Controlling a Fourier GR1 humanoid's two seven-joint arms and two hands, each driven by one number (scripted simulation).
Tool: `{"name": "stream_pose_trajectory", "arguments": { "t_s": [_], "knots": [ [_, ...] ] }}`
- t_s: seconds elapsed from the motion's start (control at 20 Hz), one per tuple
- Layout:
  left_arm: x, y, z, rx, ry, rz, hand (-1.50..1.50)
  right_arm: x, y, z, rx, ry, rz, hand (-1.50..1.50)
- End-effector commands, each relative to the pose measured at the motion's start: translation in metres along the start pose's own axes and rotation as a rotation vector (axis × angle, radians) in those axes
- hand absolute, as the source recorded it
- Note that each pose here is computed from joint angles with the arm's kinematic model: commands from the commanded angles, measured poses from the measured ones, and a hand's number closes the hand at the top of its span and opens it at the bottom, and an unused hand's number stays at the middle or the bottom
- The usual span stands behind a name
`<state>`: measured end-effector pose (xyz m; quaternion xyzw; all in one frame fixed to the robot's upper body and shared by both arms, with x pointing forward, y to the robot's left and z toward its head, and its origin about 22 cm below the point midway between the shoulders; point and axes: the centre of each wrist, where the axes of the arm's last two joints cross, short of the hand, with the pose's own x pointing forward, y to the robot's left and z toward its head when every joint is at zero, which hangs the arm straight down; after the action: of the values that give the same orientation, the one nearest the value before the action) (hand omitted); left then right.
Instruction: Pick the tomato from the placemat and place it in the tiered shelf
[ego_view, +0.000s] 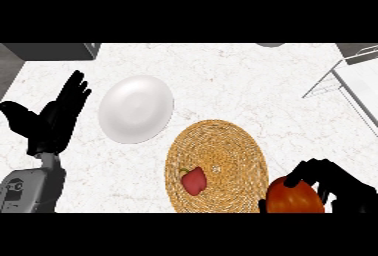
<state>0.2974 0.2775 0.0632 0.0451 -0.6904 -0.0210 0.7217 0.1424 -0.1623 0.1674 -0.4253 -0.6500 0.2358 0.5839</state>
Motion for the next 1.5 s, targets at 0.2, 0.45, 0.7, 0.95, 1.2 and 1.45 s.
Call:
{"name": "stream_pose_trajectory", "arguments": {
  "t_s": [0.2, 0.45, 0.7, 0.95, 1.2, 1.45],
  "knots": [
    [-0.003, 0.001, 0.004, 0.016, 0.004, 0.006, 0.0, -0.004, -0.073, 0.0, -0.191, 0.078, -0.042, 1.5],
    [-0.003, 0.002, 0.005, 0.011, 0.013, -0.006, 0.0, -0.026, -0.085, -0.024, -0.204, 0.124, -0.01, 1.5],
    [0.001, 0.016, 0.003, 0.023, 0.017, 0.012, 0.0, -0.045, -0.092, -0.048, -0.27, 0.159, -0.079, 1.5],
    [0.007, 0.016, 0.005, 0.031, 0.008, 0.016, 0.0, -0.089, -0.11, -0.068, -0.301, 0.204, -0.095, 1.5],
    [0.011, 0.003, -0.004, 0.029, -0.006, 0.008, 0.0, -0.156, -0.147, -0.085, -0.297, 0.203, -0.149, 1.5],
    [-0.007, 0.007, 0.001, 0.018, 0.013, 0.004, 0.0, -0.196, -0.212, -0.073, -0.294, 0.192, -0.138, 1.5]
  ]
}}
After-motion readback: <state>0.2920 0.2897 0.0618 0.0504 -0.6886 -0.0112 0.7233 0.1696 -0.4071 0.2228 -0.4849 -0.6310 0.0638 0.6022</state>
